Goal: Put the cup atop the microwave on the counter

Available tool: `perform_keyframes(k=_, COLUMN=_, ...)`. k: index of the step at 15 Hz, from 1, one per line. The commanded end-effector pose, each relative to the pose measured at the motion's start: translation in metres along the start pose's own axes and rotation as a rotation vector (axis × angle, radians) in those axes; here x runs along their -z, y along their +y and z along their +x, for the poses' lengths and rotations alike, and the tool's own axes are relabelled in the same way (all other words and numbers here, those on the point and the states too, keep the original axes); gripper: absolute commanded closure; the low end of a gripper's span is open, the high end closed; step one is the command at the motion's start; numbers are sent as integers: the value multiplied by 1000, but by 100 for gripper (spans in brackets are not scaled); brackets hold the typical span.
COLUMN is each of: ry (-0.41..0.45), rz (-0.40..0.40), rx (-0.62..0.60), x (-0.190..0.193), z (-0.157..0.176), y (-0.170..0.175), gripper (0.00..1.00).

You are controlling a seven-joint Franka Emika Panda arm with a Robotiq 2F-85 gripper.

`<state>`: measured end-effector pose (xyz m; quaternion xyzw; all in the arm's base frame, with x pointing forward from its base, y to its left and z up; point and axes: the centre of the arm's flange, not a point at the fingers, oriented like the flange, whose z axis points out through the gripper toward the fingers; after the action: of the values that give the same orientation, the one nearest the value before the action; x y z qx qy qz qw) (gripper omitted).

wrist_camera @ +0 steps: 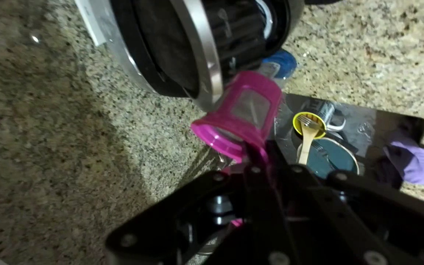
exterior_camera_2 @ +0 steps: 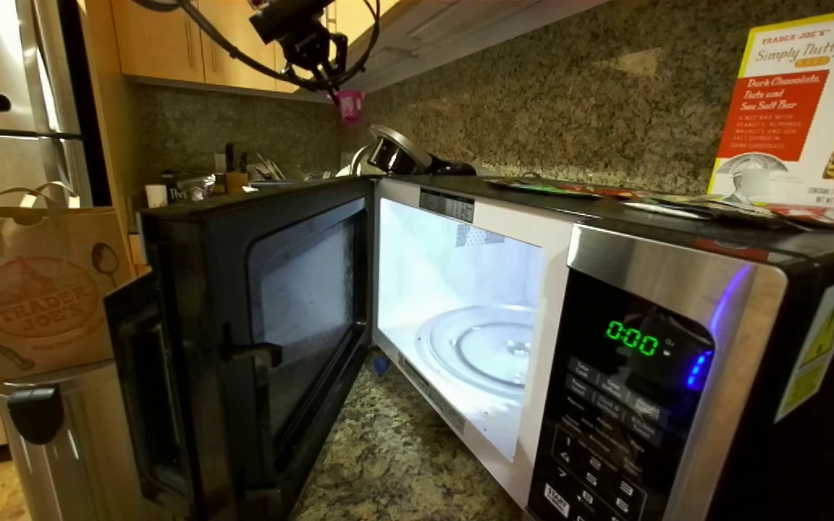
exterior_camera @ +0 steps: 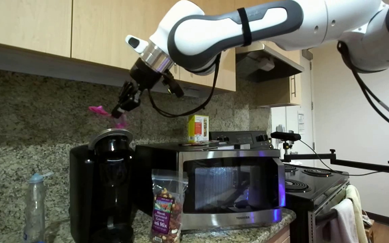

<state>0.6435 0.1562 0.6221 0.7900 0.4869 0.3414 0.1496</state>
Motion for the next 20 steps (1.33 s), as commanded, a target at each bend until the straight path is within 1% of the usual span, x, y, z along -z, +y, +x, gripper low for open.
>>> perform_keyframes(k=1, ry=83, rz=37, rx=-85, x=-23, z=16, y=-33, gripper=93)
perform_keyframes(k=3, ry=124, rz=61, rx=-90, x=-33, z=27, y=-46, gripper=92)
perform_keyframes(k=6, ry=169, rz=135, rx=-123, x=-59, z=36, y=-63, gripper=93)
perform_keyframes(k=7, ry=124, rz=161, rx=-119, x=-69, z=36, y=-66, gripper=93)
perform_keyframes(k=8, ry=125, rz=130, rx=-108, x=-56, z=37, y=-66, gripper=93)
perform_keyframes(k=10, ry=114, rz=151, rx=-108, x=-70, z=35, y=-73, gripper=93)
perform_keyframes(k=14, ry=113, rz=150, rx=-110, x=-72, z=34, y=-71, gripper=93)
perform_keyframes(k=16, ry=136, rz=152, rx=-127, x=-95, z=23, y=-83, gripper=93)
perform_keyframes(k=20, ry=179, rz=200, rx=-246, x=-155, z=-13, y=-122, gripper=93)
